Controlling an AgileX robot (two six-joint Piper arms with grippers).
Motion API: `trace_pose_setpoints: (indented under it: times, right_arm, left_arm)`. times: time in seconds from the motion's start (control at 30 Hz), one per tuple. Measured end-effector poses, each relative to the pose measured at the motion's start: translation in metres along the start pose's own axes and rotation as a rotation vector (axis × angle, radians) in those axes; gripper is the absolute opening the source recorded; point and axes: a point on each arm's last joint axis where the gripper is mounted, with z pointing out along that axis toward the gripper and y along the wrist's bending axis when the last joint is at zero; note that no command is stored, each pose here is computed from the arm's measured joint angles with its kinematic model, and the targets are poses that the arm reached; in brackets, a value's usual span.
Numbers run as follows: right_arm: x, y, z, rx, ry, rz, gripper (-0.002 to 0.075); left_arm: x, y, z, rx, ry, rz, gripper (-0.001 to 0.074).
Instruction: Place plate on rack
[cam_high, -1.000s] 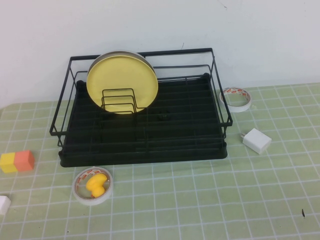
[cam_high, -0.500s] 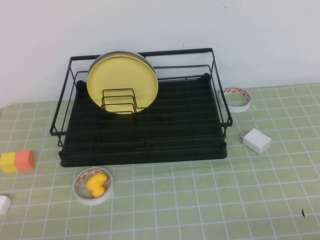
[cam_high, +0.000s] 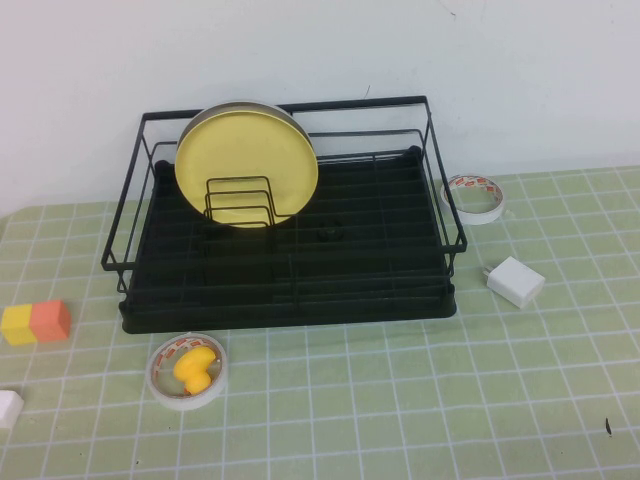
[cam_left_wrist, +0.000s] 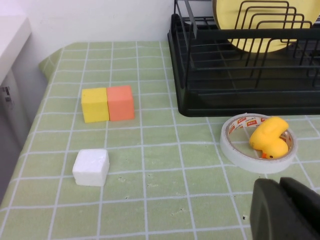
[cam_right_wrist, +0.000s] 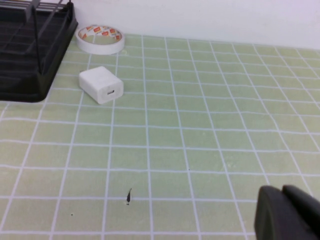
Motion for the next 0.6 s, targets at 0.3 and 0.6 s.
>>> trace_pose_setpoints:
  times: [0.3, 0.6]
  right_arm:
    - [0.0001, 0.0009, 0.0000, -0.016, 0.001, 0.110, 0.0000]
    - [0.0002, 0.0008, 0.0000, -0.015, 0.002, 0.100, 0.0000]
  left_arm:
    - [-0.0005, 0.0000, -0.0002, 0.000, -0.001, 0.001, -0.0002]
    - [-0.0003, 0.0000, -0.0002, 0.000, 0.001, 0.001, -0.0002]
